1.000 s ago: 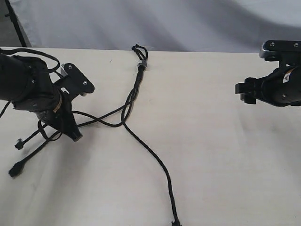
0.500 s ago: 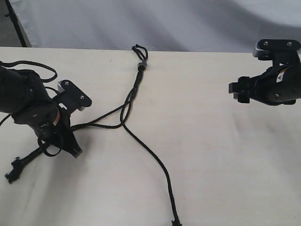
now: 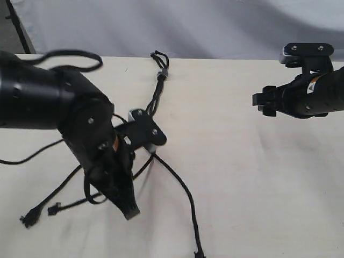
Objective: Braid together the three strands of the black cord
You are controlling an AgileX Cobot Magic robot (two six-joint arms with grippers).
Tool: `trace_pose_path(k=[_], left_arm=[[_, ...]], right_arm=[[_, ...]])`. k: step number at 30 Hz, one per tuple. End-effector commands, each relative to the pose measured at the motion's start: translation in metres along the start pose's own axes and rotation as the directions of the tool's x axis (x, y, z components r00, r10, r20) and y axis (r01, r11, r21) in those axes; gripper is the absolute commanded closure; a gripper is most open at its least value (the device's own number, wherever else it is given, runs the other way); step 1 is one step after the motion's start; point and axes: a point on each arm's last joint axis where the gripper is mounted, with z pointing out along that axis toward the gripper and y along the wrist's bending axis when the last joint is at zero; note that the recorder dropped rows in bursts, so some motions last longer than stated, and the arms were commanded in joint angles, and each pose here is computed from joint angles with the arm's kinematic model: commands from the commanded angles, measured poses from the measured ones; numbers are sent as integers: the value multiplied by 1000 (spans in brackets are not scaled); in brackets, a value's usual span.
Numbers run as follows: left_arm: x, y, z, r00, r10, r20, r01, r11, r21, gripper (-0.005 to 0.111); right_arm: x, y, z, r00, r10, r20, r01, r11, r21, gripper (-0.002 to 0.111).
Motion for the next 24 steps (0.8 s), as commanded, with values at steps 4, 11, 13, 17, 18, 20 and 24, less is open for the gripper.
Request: trace_pose_path(k=[4, 11, 13, 17, 18, 20, 24], left_arm=[[25, 92, 4, 990, -123, 63, 133, 975, -178, 105], [54, 109, 70, 984, -180, 6, 179, 974, -141, 105], [59, 95, 76, 971, -236, -41, 232, 969, -86, 105], [48, 36, 73, 970, -164, -179, 185, 977, 108, 105], [43, 17, 71, 978, -106, -181, 138, 975, 172, 105], [31, -18, 67, 991, 59, -117, -23, 958, 286, 105], [14, -64, 57, 949, 310, 52, -312, 904, 294, 105]], right_arm=[[-3, 0, -2, 1000, 3, 17, -3, 1000, -2, 35], [-3, 0, -2, 1000, 3, 24, -3, 1000, -4, 35], [-4, 0, -2, 1000, 3, 26, -3, 1000, -4, 35], [-5, 1, -2, 999, 3, 35, -3, 1000, -7, 35], [-5, 1, -2, 999, 3, 35, -3, 1000, -7, 35], [-5, 1, -2, 999, 3, 35, -3, 1000, -7, 35], [-4, 0, -2, 1000, 3, 30, -3, 1000, -5, 35]])
